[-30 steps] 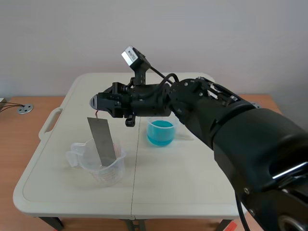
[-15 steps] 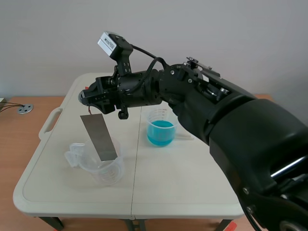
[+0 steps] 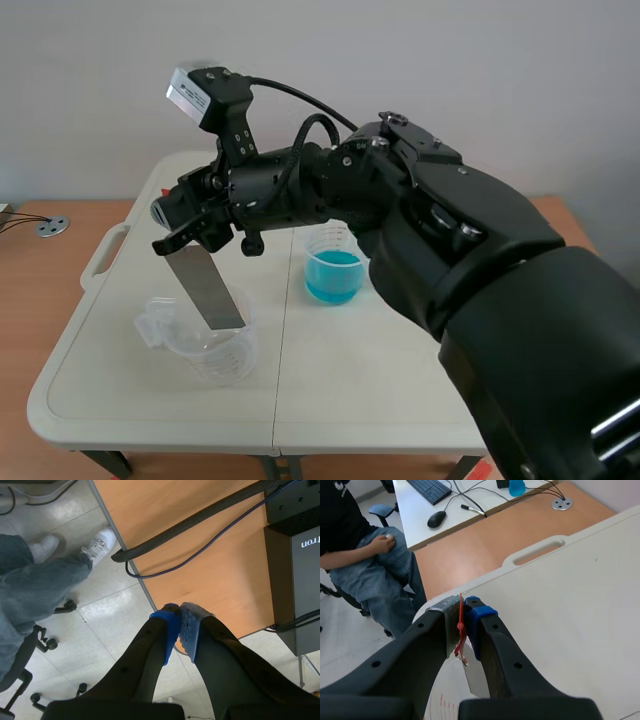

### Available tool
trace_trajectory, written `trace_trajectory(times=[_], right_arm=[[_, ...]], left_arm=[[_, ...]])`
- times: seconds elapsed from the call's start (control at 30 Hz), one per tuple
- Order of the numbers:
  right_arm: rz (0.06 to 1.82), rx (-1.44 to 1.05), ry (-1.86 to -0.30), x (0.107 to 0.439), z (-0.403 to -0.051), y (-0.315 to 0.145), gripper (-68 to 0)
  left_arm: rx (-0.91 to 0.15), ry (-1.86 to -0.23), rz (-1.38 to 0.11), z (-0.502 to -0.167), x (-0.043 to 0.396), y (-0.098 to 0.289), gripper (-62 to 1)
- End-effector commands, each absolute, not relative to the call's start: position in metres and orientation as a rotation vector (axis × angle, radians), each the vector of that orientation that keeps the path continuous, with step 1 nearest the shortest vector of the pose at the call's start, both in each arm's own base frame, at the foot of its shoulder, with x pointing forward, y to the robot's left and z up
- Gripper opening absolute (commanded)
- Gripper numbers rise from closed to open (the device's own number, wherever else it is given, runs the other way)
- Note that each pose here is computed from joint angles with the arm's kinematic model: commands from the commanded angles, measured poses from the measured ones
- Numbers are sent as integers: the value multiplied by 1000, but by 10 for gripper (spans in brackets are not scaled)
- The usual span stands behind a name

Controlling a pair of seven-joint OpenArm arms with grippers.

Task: Hold the metal plate by the orange handle, dip it into the blue solution, take it out and point at it, then put the plate back in the beaker on the left.
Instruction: 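Lift the metal plate out of the left beaker, then move the plate over the blue solution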

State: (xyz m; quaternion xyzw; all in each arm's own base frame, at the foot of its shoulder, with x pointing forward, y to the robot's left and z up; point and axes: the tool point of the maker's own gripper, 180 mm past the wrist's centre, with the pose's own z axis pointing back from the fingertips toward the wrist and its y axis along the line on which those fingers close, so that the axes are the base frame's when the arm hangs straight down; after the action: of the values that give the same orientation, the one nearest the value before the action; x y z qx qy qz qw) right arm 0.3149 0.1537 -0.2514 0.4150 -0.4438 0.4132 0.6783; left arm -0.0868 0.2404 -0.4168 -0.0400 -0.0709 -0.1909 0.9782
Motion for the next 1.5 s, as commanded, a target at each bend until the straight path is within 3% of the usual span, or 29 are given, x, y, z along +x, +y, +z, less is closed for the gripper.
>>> trace_trajectory(times=[0.0,0.37,1.47], right_arm=[[962,951,-1077,317,-225,159,-662],[1047,880,-1214,305,-192,157,-662],[1075,806,-1440,289,-124,132,-662]], left_arm=[[-98,-153,-381,-415,-86,234,-581],[-97,-152,-381,-415,-86,234,-581],[-98,-153,-381,-415,-86,234,-581]])
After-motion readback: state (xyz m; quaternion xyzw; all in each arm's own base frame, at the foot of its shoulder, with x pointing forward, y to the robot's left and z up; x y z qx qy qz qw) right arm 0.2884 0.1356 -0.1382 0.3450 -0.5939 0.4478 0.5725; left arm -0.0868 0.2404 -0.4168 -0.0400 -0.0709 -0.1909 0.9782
